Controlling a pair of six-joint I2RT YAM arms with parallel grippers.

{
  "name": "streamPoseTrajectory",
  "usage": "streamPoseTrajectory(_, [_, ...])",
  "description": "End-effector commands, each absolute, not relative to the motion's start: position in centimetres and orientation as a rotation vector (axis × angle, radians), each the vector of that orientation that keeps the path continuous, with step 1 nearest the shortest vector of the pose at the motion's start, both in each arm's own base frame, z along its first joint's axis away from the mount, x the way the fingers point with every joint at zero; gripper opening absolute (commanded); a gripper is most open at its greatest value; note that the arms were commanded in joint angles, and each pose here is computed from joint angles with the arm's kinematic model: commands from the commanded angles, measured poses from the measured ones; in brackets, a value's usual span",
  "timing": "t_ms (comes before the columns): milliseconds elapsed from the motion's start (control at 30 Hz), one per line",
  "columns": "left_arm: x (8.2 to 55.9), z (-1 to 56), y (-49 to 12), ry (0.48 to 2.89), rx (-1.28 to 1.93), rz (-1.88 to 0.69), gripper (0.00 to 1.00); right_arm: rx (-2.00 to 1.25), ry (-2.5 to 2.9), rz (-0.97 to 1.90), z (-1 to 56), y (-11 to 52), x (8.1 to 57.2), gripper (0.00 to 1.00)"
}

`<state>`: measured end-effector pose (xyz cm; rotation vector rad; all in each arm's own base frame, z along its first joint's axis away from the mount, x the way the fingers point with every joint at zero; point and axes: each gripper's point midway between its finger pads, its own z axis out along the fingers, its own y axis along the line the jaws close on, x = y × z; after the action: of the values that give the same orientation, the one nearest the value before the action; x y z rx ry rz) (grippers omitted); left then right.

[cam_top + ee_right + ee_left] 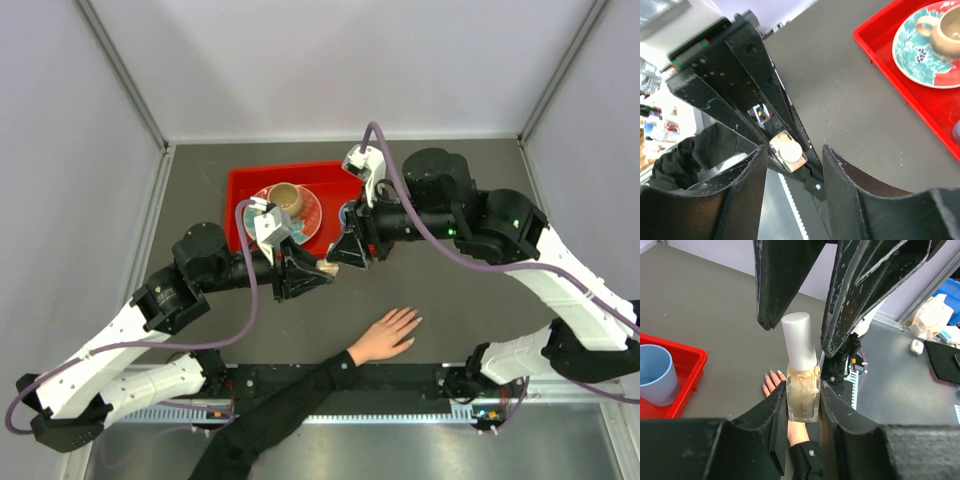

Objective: Paint the nails

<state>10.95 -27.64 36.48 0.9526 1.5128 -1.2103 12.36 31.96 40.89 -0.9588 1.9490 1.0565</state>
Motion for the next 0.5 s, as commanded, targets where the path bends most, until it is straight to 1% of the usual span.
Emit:
streamPoseTrajectory(0, [11.03,38.99,-27.46,1.425,0.936,-1.202,0.00,-0.949,1.923,1.086,42.00,31.81,12.07,0.46])
streamPoseTrajectory(33, [10.99,38.92,-27.47,1.426,0.939,-1.204,0.00,-0.953,1.919,1.090,42.04,31.89,12.03,0.43])
streamPoseTrajectory(133, [11.02,38.91,-27.55,1.425,0.940,-1.205,0.00,-0.958,1.918,1.102,42.06,32.08,11.89,0.40])
streamPoseTrajectory(300, [10.97,38.91,-27.56,1.423,0.944,-1.206,0.00,-0.977,1.913,1.131,42.11,32.45,11.58,0.40])
streamPoseTrajectory(467, [10.92,38.71,-27.58,1.427,0.945,-1.210,0.00,-0.987,1.913,1.142,41.91,32.74,11.49,0.36])
